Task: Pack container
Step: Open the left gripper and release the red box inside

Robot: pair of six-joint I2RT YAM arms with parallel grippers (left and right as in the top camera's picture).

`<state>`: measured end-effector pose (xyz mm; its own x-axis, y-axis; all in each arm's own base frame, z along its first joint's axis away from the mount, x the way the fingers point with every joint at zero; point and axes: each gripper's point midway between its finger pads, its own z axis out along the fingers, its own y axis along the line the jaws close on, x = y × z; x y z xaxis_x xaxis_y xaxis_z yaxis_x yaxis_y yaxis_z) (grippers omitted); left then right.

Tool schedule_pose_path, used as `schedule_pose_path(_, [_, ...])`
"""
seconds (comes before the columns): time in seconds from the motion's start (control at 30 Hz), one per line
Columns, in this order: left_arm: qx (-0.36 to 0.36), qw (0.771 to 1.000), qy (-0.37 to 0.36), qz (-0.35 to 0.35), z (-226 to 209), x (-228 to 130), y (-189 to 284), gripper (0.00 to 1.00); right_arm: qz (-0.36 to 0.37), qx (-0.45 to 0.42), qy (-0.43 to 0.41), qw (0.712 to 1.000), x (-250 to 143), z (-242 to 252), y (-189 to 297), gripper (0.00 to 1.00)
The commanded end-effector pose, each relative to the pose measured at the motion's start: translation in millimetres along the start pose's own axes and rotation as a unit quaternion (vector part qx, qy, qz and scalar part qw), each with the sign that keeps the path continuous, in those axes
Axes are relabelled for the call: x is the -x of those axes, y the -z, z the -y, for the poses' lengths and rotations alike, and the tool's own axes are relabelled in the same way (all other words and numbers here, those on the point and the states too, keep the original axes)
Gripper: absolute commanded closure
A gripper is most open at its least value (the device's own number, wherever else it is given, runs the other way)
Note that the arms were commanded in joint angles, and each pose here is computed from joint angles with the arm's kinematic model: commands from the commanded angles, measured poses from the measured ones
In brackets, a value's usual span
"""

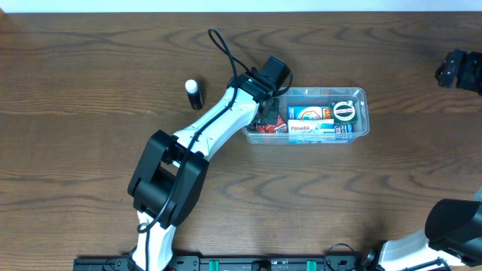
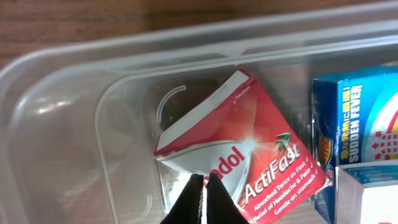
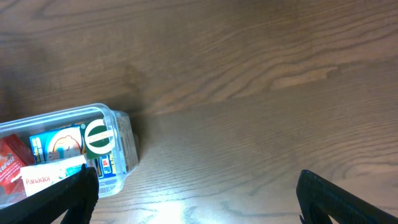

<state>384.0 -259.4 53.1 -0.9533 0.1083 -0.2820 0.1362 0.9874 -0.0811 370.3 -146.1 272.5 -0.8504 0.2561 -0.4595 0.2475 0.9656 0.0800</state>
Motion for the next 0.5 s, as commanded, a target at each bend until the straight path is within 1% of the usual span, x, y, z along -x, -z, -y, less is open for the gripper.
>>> schedule_pose_path(0.0, [0.001,1.0,-0.02,0.003,1,5,-4,0.94,0.01,-0.001,0.0,1.0,3,1,6,0.01])
schedule_pose_path(0.3, [-0.007,0.999,-0.029,0.018,5,12,-3,0.94,0.01,-0.001,-0.001,1.0,3,1,6,0.01])
schedule_pose_path(0.47, [-0.026,0.994,-0.098,0.03,13,18,-3,0.94,0.01,-0.001,0.0,1.0,3,1,6,0.01])
